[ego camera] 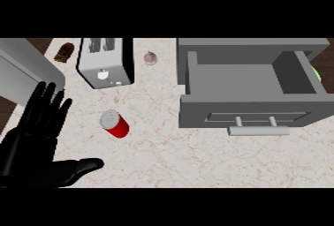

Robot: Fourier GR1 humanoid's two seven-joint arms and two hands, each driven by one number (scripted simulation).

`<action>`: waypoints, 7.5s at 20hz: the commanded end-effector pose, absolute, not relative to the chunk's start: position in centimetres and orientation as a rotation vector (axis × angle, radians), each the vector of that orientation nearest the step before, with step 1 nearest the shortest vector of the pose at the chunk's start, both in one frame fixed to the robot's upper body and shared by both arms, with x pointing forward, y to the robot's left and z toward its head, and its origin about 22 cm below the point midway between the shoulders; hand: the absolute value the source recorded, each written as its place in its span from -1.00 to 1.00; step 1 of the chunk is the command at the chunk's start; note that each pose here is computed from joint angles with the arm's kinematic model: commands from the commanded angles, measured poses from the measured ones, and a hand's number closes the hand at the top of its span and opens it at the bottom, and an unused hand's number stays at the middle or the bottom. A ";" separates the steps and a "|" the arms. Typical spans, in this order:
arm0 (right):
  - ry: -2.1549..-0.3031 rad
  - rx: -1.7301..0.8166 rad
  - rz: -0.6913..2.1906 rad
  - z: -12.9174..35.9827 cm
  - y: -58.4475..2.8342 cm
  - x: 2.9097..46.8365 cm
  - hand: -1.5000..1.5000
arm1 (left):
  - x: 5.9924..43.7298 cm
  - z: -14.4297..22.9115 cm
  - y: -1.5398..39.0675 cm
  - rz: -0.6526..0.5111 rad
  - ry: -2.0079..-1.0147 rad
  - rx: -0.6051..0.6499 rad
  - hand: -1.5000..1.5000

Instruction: Pick up the can, place it into the drawer and close the drawer

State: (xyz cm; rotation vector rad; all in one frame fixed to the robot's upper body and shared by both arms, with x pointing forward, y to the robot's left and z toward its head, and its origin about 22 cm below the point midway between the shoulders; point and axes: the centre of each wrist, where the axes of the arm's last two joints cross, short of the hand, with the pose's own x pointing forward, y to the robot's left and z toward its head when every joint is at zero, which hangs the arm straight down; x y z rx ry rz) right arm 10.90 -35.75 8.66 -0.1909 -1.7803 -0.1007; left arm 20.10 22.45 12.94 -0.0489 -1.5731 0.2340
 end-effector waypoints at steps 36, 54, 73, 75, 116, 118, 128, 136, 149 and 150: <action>-1.771 -0.202 -0.096 9.5 -38.8 5.4 -1.00 | 23.6 -7.2 24.7 0.324 -1.428 0.115 -1.00; -1.791 -0.174 -0.100 11.8 -36.9 7.3 -1.00 | 24.5 -13.6 25.4 0.386 -1.382 0.038 -1.00; -1.771 -0.154 -0.106 11.2 -36.6 5.7 -1.00 | 30.7 -10.3 20.6 0.318 -1.501 -0.215 1.00; -1.771 -0.191 -0.108 12.4 -37.0 7.0 -1.00 | 30.3 -9.4 24.0 0.355 -1.517 -0.227 1.00; -1.778 -0.183 -0.139 11.5 -35.6 5.7 -1.00 | 37.0 15.8 10.6 0.107 -1.729 -0.222 1.00; -1.778 -0.154 -0.140 11.5 -37.6 7.0 -1.00 | 37.2 15.9 8.0 0.121 -1.741 -0.200 1.00; -1.795 -0.165 -0.159 11.6 -36.7 6.0 -1.00 | 40.6 20.3 5.1 0.117 -1.734 -0.187 1.00; -1.793 -0.120 -0.124 11.3 -36.1 9.0 -1.00 | 40.8 20.2 1.9 0.063 -1.724 -0.191 1.00; -1.793 -0.124 -0.114 12.0 -36.0 7.8 -1.00 | 42.3 20.0 -0.2 0.058 -1.689 -0.134 1.00; -1.798 -0.110 -0.107 12.8 -35.6 8.8 -1.00 | 41.4 21.5 -1.7 0.048 -1.703 -0.107 1.00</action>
